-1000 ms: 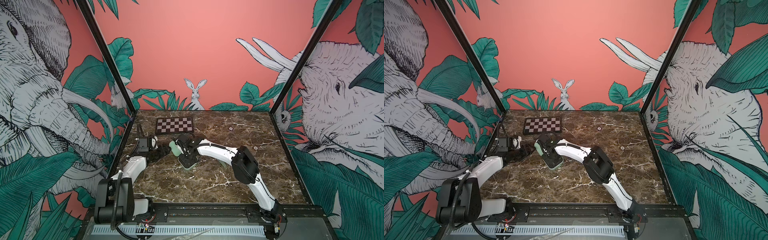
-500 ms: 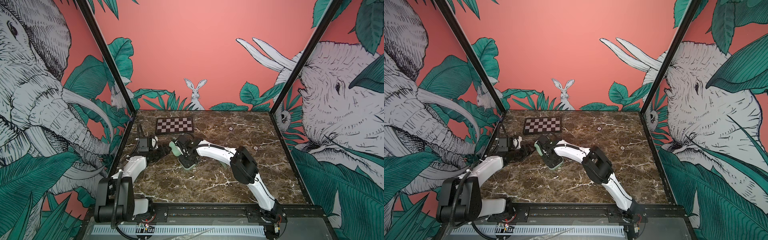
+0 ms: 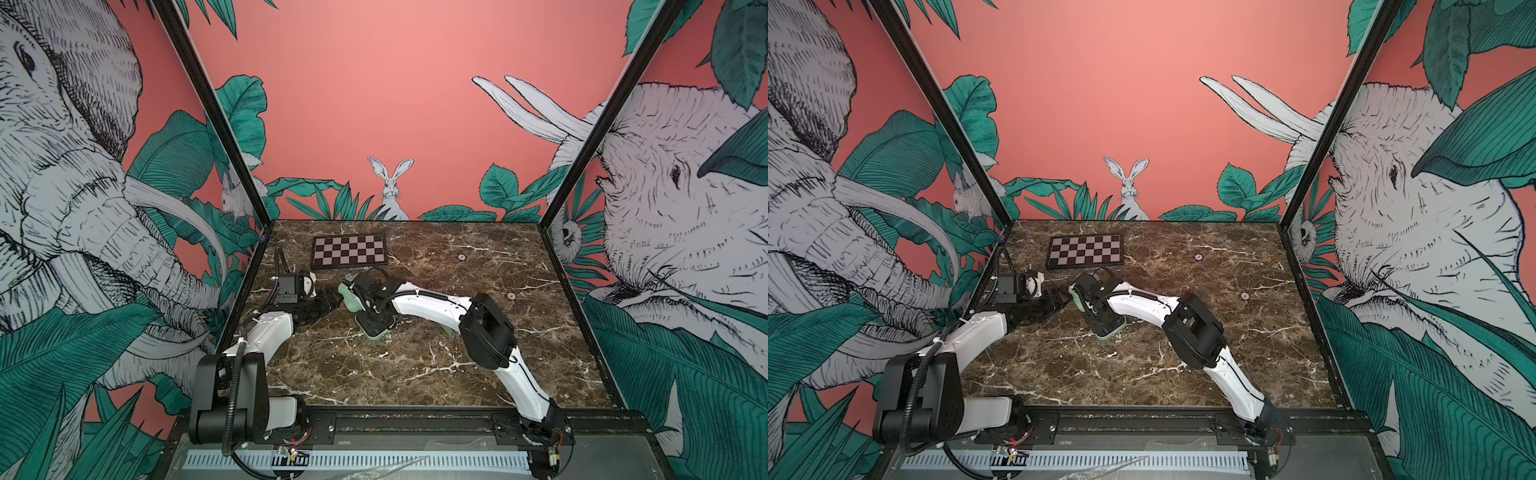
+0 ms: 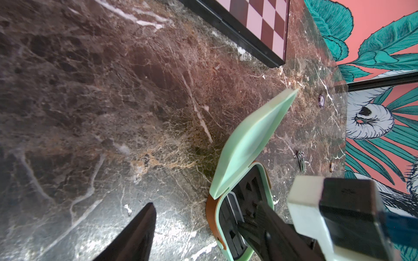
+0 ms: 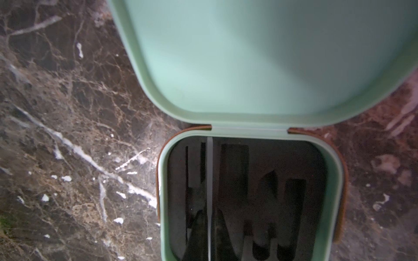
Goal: Organize nail clipper sets
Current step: Place the component of the nail clipper set in the storage box.
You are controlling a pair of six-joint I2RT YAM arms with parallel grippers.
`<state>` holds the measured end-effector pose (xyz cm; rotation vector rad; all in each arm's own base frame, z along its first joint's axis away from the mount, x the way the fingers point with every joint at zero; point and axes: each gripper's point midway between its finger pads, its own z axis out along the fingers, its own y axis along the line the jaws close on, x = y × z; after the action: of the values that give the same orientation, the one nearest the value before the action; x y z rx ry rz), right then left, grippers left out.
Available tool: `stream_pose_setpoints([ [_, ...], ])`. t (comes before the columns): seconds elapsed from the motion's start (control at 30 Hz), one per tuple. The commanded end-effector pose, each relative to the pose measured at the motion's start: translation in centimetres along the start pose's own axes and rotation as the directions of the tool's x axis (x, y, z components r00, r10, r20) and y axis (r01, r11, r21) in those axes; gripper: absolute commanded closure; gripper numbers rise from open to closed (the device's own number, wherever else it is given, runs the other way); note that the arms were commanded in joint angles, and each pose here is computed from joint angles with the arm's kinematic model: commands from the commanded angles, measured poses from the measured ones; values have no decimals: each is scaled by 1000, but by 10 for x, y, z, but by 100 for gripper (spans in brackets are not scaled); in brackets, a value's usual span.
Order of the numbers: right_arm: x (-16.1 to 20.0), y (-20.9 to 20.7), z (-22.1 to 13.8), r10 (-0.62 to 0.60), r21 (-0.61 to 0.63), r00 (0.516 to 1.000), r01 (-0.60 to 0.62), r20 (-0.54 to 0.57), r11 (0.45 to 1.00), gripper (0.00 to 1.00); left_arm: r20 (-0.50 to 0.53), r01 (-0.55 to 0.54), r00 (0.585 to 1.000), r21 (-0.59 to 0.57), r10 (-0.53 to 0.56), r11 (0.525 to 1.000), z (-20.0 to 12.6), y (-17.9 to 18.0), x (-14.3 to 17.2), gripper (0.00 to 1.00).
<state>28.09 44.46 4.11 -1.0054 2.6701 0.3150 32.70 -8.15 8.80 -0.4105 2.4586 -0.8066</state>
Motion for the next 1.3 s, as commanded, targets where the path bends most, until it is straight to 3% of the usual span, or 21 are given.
stream_pose_setpoints([
  [0.0,11,-4,3,10,39,1000,-9,-26,999,100,3,2,1000,9,-2,1000,0,0,-2,27],
  [0.27,22,-6,17,45,62,997,-41,-60,997,100,8,0,1000,6,0,1000,-1,0,-2,27],
  [1.27,-1,6,-16,25,44,1000,-25,13,999,100,-1,7,1000,20,-7,1000,0,-1,0,27],
])
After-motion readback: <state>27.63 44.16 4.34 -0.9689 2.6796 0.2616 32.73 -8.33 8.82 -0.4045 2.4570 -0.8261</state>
